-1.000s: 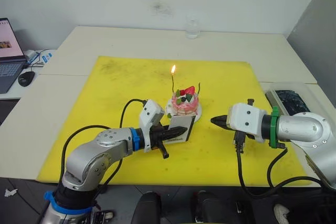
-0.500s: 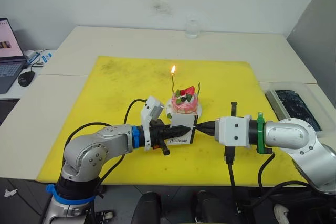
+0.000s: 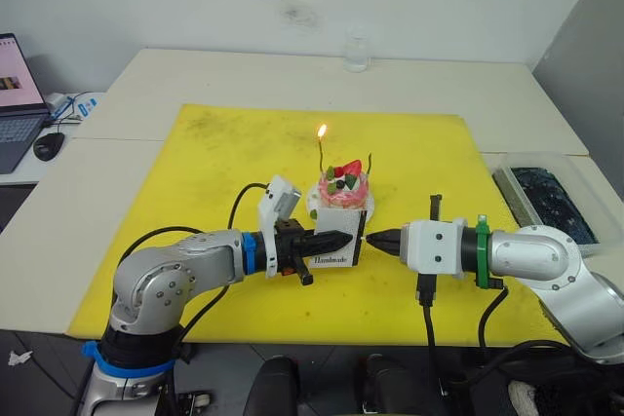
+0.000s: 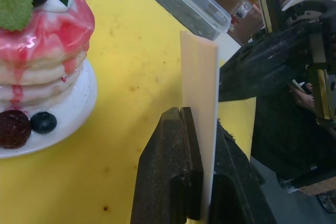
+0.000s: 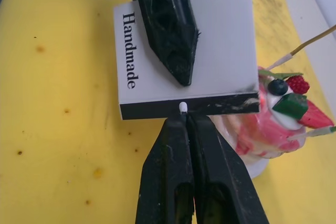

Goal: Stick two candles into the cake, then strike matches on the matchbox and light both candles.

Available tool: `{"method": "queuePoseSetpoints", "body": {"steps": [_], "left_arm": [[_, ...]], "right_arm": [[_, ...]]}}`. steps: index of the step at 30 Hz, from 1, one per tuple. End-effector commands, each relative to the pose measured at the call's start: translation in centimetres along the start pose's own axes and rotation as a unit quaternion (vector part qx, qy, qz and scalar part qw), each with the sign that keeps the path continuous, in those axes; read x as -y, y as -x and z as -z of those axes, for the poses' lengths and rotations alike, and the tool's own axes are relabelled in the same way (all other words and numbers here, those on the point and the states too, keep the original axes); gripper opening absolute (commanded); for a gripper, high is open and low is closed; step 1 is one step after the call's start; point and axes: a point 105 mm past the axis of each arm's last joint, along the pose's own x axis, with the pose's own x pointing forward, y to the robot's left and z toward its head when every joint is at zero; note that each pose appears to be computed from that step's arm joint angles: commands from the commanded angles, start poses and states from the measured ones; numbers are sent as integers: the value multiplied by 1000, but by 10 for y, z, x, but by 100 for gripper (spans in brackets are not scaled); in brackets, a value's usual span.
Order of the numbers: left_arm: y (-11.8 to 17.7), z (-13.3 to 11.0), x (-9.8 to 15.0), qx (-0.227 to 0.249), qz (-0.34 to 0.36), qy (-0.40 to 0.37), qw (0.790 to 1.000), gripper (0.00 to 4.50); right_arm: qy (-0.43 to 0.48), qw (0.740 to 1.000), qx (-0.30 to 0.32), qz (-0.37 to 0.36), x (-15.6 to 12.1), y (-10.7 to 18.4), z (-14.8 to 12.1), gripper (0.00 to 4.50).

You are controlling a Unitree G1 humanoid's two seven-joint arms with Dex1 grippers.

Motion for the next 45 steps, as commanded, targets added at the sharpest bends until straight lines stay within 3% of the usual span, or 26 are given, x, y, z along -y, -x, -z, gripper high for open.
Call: {"method": "queuePoseSetpoints", "body": {"steps": [1, 27, 39, 42, 45], "left_arm": [[1, -5, 5, 10, 13, -4, 1000, 0], [-3, -8, 15, 14, 33, -8, 999, 0], [-6, -4, 19, 9, 41, -6, 999, 0], [-7, -3, 20, 8, 43, -3, 999, 0], [3, 2, 23, 7, 33, 6, 999, 0]], "right_arm": [[11, 1000, 6, 15, 3, 2, -6, 5], [-10, 999, -12, 30, 6, -4, 2, 5], [-25, 999, 8, 46, 7, -11, -7, 5], [-48, 995, 16, 82, 17, -9, -8, 5], [-99, 969, -22, 226, 63, 28, 14, 5]]}}
